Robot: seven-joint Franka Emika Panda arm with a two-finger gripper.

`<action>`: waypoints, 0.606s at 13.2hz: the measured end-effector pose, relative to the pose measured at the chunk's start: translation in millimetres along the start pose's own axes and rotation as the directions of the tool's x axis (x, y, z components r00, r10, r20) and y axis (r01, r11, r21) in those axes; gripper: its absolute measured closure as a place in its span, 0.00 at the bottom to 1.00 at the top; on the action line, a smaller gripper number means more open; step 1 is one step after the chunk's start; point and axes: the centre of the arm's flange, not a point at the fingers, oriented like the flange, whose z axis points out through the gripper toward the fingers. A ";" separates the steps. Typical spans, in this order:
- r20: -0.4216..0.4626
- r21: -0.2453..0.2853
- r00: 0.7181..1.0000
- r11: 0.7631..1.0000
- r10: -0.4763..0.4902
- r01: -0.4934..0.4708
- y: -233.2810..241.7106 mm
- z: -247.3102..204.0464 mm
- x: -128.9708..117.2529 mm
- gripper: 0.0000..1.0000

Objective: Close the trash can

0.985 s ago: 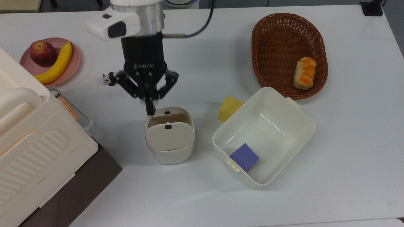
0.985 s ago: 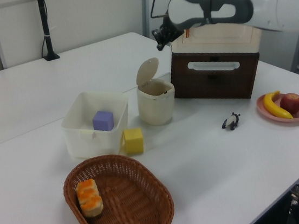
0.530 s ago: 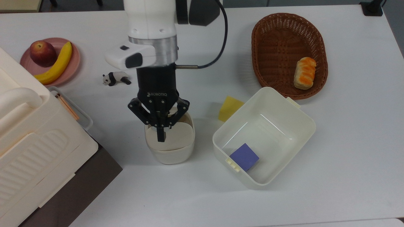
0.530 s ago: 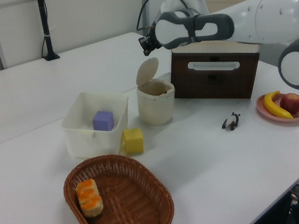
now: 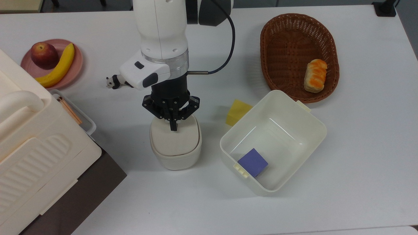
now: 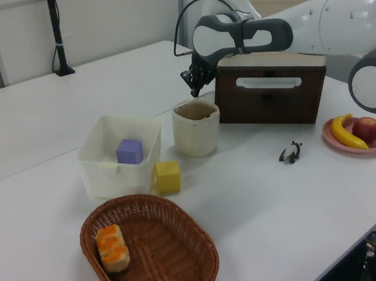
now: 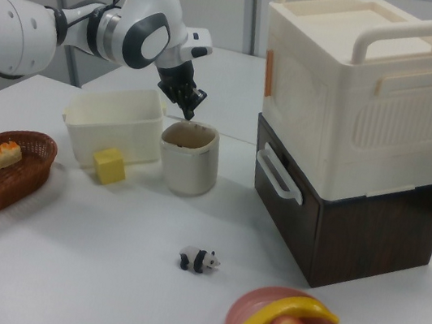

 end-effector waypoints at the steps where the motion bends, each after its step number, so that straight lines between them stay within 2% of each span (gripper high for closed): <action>1: 0.009 0.000 1.000 1.000 -0.003 0.003 0.1 1.0 -1.0 0.99; 6: 0.077 -0.013 0.997 1.000 -0.013 0.014 1.5 38.1 -15.2 0.99; 8: 0.074 -0.014 0.997 1.000 -0.014 0.015 1.3 36.3 -14.2 0.99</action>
